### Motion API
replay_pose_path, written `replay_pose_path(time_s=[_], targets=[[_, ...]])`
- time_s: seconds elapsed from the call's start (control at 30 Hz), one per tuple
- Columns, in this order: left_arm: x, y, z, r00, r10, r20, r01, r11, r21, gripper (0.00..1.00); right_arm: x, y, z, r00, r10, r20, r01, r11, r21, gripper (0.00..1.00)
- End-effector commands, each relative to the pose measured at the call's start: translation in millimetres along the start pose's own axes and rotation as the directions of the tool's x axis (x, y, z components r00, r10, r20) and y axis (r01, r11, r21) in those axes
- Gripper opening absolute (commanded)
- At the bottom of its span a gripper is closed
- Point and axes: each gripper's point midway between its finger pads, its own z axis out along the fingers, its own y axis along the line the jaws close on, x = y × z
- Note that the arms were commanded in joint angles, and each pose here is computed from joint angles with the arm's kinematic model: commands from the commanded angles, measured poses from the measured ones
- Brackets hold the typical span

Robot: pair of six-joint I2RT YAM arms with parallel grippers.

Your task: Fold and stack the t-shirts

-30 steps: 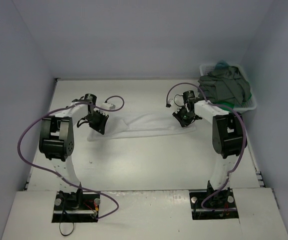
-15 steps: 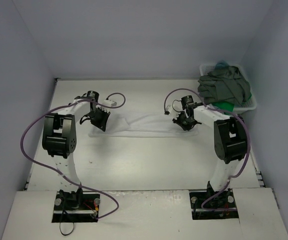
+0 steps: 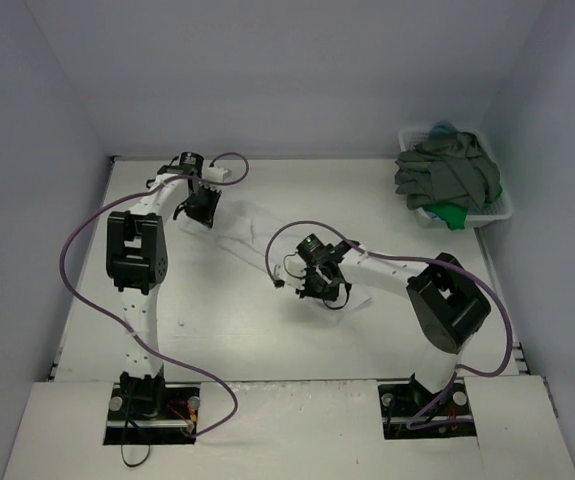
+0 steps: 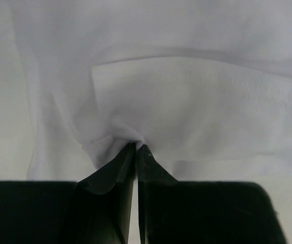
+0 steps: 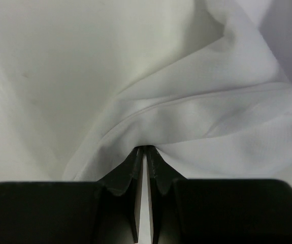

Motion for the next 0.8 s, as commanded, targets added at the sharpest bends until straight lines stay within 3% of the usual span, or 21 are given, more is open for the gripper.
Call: replay_pose_path(time_s=[0.0,0.17,0.27,0.5,0.77], targets=[[-41,18,-31,0.996,-0.026,0.081,0.035,0.993,-0.109,0.04,-2,43,-2,1.0,0.0,-0.028,-0.003,0.996,-0.092,0.05],[-52,33,-15,0.998,-0.044,0.041,0.049,0.989,-0.137,0.13,-18,84,2,0.994,-0.102,-0.033,0.097,0.986,-0.138,0.04],[-60,34,-4,0.997,-0.068,0.041,0.072,0.99,-0.12,0.24,-29,106,4,0.988,-0.155,-0.028,0.149,0.976,-0.162,0.04],[-69,19,16,0.995,-0.084,0.046,0.087,0.995,-0.05,0.3,-58,138,14,0.98,-0.197,0.002,0.192,0.954,-0.231,0.07],[-74,18,27,0.997,-0.062,0.045,0.065,0.995,-0.074,0.31,-91,120,20,0.985,-0.165,0.047,0.171,0.97,-0.175,0.2]])
